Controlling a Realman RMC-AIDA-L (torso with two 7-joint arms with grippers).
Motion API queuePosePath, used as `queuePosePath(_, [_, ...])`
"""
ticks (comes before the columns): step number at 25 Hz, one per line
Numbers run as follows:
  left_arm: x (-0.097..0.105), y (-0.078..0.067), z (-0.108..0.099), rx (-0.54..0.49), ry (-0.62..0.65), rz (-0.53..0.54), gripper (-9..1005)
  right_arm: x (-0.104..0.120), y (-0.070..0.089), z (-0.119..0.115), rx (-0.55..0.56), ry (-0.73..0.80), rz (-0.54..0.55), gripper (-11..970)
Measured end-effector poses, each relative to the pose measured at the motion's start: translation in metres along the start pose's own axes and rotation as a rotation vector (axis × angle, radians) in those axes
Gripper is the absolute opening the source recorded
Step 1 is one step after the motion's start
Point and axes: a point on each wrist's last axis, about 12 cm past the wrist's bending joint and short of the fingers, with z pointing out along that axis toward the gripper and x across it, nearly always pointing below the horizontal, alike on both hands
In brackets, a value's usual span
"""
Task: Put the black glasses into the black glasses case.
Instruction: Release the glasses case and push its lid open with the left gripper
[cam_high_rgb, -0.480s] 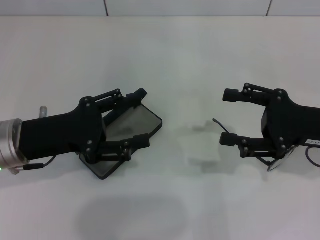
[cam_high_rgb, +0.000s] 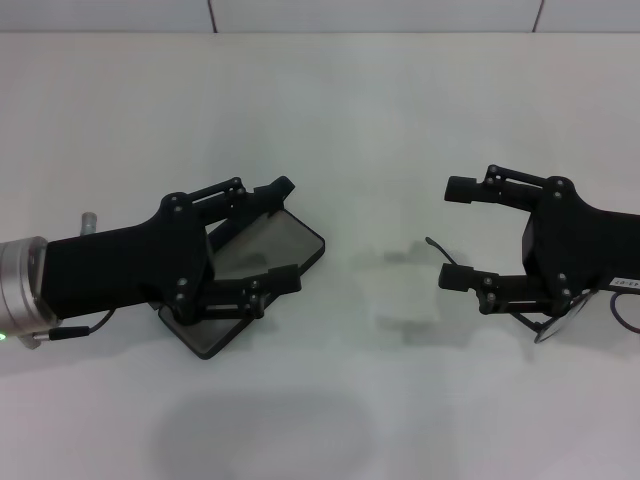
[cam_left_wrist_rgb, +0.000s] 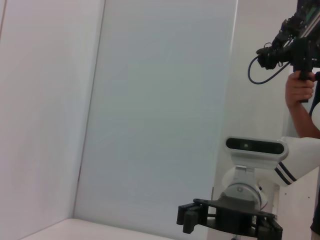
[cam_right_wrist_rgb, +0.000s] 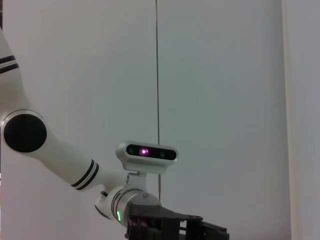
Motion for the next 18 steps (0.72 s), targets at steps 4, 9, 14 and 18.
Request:
queuePosePath(4, [-0.002, 0.001, 0.0, 0.001, 0.0, -0.007, 888, 0.0, 0.0, -0.001, 0.001, 0.001, -0.001, 840])
queuePosePath(9, [-0.018, 0.016, -0.003, -0.017, 0.048, -0.095, 888, 0.001, 0.001, -0.003, 0.006, 0.004, 0.002, 839])
queuePosePath(14, [-0.025, 0.045, -0.004, -0.185, 0.223, -0.206, 888, 0.002, 0.003, -0.007, 0.012, 0.006, 0.007, 837])
queuePosePath(18, [-0.03, 0.056, -0.005, -0.261, 0.348, -0.248, 888, 0.004, 0.004, -0.01, 0.02, 0.009, 0.012, 836])
